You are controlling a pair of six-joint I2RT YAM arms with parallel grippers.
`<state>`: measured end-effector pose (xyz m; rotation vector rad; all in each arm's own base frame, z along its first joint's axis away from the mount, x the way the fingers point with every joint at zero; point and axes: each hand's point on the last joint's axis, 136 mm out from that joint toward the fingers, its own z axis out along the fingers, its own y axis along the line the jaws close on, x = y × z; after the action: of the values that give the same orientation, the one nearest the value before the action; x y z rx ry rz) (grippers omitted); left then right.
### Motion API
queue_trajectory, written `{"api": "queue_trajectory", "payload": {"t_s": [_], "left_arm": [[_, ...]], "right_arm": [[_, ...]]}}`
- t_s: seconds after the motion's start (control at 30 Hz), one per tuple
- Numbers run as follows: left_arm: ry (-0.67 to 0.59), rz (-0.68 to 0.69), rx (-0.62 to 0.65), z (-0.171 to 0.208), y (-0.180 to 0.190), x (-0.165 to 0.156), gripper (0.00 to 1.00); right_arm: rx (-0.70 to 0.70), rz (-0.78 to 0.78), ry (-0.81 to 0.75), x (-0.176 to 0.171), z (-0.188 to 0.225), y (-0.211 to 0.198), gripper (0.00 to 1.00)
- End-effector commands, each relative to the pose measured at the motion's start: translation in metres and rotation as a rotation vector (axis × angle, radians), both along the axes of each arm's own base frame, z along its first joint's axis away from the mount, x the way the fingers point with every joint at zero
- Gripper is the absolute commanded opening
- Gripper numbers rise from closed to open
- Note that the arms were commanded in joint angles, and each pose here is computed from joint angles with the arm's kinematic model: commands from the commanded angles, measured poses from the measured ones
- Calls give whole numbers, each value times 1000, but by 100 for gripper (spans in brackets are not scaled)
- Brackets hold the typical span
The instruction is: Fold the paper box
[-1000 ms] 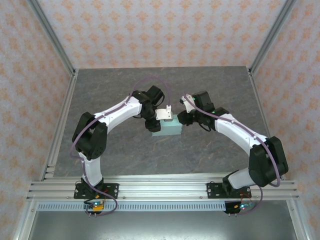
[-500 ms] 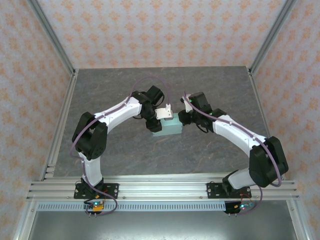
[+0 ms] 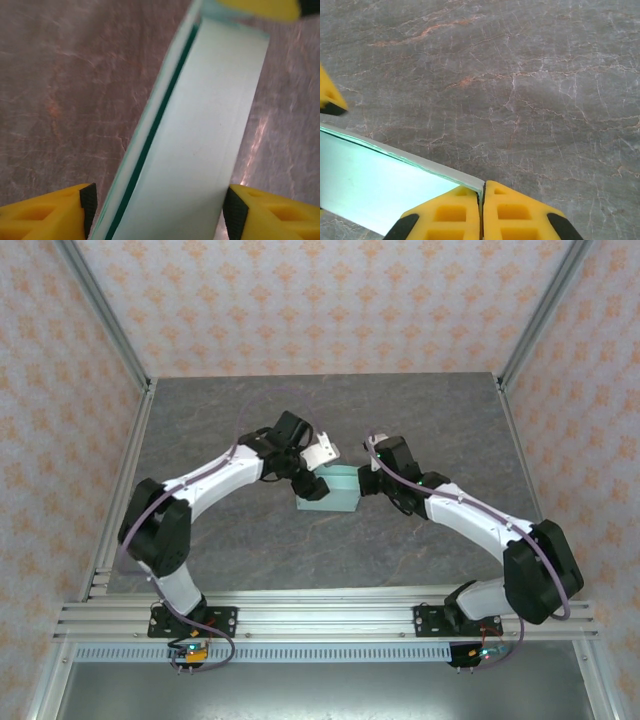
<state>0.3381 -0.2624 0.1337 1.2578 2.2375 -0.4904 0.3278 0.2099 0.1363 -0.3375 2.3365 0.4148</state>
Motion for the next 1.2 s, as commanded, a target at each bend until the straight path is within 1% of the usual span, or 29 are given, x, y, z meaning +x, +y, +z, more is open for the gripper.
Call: {"api": "queue_trajectory", "payload": {"t_s": [0.0,0.1,0.27,0.3,0.4,0.43,0.5,0.53,0.6,0.67,0.73,0.83,0.93,1.17], "left_arm": [[-54,120,-196,46,-3,10,72],[-66,209,-243,60,15,9,74],[-82,350,-270,63,52,12,74],[-82,353,-266,62,56,11,74],[-68,231,-272,58,48,-11,74],[-80,191,-269,55,47,-18,77],[-126,178,-232,44,52,-20,82],[-149,197,-198,37,58,-15,84],[-160,221,-129,25,64,-4,84],[-148,262,-60,10,70,12,83],[-155,316,-32,4,73,30,82],[-195,353,-60,7,67,53,82],[-195,346,-68,4,59,68,82],[-174,300,-67,-5,43,88,82]], "right_arm": [[-8,-57,-36,2,6,-6,9],[-1,-52,-54,2,11,-2,9],[-12,-34,-61,3,15,0,9],[-14,-30,-62,3,16,1,9],[-11,-19,-60,2,18,2,9],[-11,-15,-59,2,18,3,9],[-15,-9,-56,2,16,3,9],[-19,0,-50,1,14,4,9],[-14,9,-44,2,14,7,9],[-7,25,-37,3,15,11,9],[-7,37,-30,3,15,14,9],[-15,46,-28,5,15,16,9],[-13,63,-22,4,15,19,9],[-35,130,-2,2,10,26,9]]}}
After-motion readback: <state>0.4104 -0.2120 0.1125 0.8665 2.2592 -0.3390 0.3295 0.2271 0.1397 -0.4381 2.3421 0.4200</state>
